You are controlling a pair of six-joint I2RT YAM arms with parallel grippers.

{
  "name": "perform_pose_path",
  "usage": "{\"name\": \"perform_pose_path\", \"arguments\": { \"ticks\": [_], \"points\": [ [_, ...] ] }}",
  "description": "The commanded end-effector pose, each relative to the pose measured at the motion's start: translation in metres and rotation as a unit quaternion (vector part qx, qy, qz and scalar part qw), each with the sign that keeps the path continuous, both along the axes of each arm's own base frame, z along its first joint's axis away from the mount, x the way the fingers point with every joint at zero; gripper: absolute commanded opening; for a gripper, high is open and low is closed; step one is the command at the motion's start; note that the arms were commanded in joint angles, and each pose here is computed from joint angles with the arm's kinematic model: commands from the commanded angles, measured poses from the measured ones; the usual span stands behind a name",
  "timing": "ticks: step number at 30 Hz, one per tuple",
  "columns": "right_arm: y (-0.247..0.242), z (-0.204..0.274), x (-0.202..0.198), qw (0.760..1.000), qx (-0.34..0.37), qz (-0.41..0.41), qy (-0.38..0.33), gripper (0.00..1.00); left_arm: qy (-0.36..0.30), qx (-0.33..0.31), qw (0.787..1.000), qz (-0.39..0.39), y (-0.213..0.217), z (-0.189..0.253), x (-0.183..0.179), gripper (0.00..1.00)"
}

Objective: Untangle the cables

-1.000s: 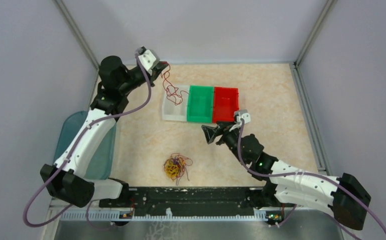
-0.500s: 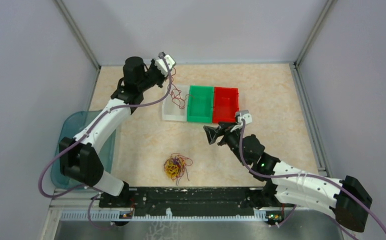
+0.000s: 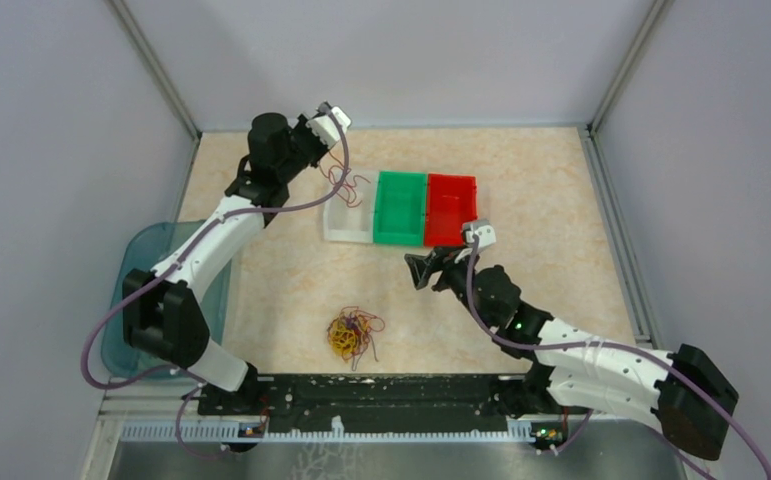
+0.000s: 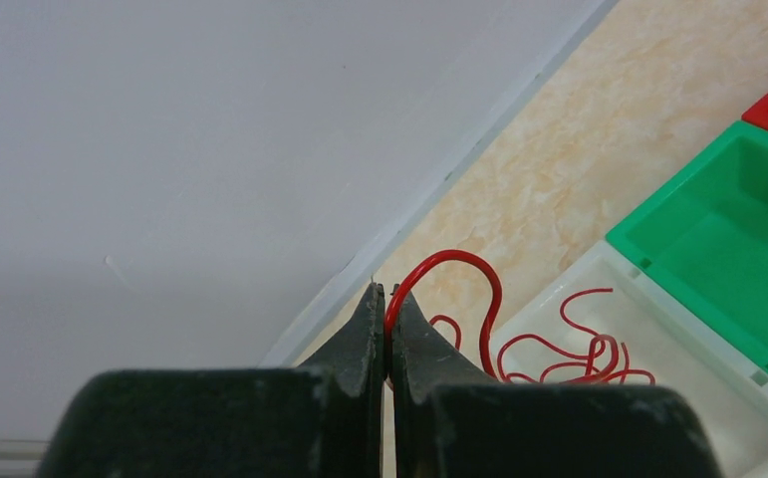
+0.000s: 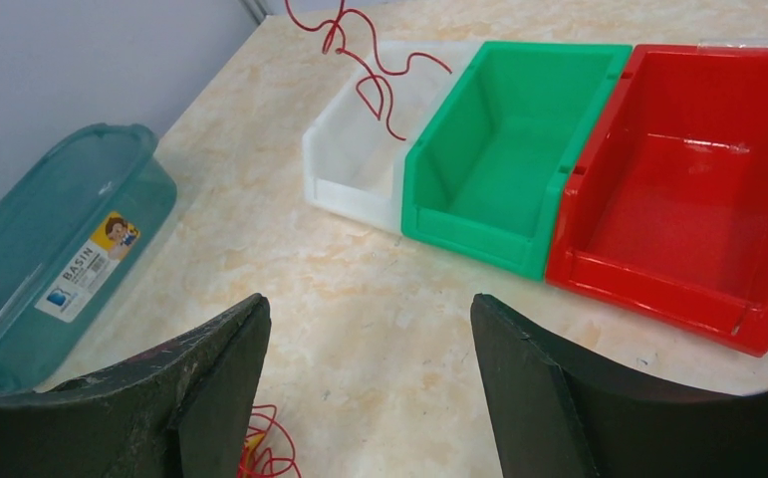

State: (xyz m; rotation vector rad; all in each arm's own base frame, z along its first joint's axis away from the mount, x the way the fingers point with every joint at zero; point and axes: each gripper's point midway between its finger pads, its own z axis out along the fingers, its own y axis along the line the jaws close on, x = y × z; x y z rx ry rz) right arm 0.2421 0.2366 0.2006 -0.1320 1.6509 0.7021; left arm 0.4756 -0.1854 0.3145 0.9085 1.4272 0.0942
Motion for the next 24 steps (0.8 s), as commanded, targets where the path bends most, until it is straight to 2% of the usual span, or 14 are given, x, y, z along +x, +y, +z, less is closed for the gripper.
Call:
{"name": "perform_pose_path", "arguments": {
  "ticks": [1, 6, 14, 21, 24],
  "points": [
    [0.010, 0.031, 0.006, 0.999, 0.031, 0.011, -0.028, 0.74, -0.020, 0.009, 1.000, -0.002, 0.004, 0.007, -0.010, 0.00],
    [0.013, 0.031, 0.007, 0.999, 0.034, 0.015, -0.026, 0.74, 0.022, 0.003, 0.999, -0.037, -0.010, -0.009, -0.017, 0.00],
    [0.009, 0.039, 0.006, 0.999, 0.042, 0.010, -0.028, 0.74, 0.097, -0.021, 0.995, -0.031, -0.026, -0.048, 0.005, 0.00],
    [-0.005, 0.050, 0.005, 0.997, 0.061, -0.012, -0.039, 0.74, 0.205, -0.046, 0.977, -0.027, -0.046, -0.100, 0.007, 0.04],
    [-0.007, 0.050, 0.005, 0.997, 0.060, -0.013, -0.038, 0.74, 0.227, -0.042, 0.973, -0.023, -0.051, -0.119, 0.005, 0.05]
  ]
}}
